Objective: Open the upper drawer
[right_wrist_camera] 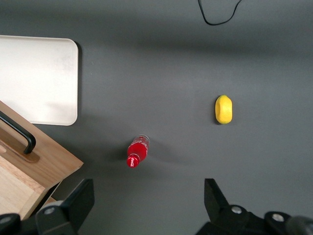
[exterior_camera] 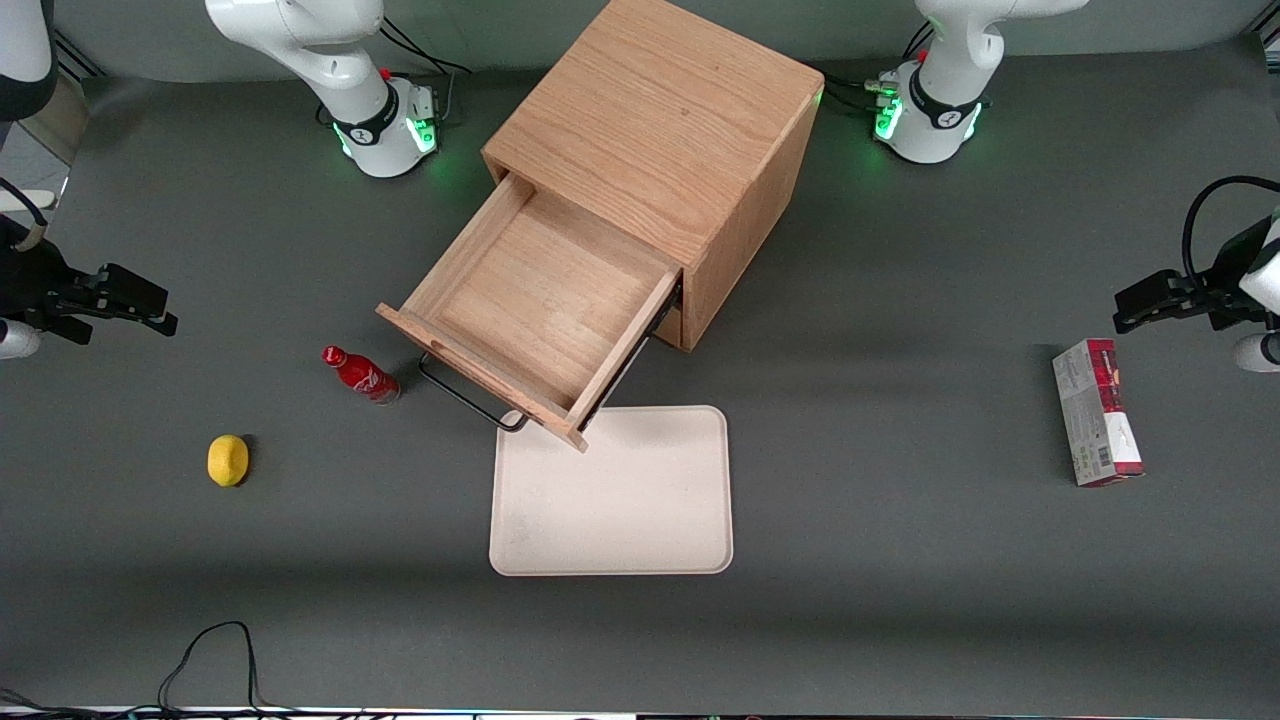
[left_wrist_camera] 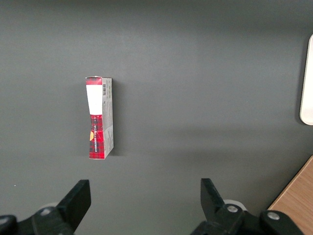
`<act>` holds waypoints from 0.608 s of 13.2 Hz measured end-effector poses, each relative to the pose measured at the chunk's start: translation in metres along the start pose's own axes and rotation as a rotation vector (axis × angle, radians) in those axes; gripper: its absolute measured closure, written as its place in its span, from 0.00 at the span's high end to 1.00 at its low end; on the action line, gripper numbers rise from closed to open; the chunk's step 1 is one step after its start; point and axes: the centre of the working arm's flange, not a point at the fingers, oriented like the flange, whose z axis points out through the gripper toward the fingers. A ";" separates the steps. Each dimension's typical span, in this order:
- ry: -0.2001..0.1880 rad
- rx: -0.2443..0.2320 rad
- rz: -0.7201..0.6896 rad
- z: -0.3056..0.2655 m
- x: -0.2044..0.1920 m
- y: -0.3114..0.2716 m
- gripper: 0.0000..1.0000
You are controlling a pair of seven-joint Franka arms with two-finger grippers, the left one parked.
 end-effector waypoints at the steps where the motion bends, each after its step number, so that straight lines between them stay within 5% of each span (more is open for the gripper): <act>1: -0.002 -0.001 0.000 0.001 0.000 0.000 1.00; 8: -0.003 -0.020 0.014 0.001 -0.001 0.010 1.00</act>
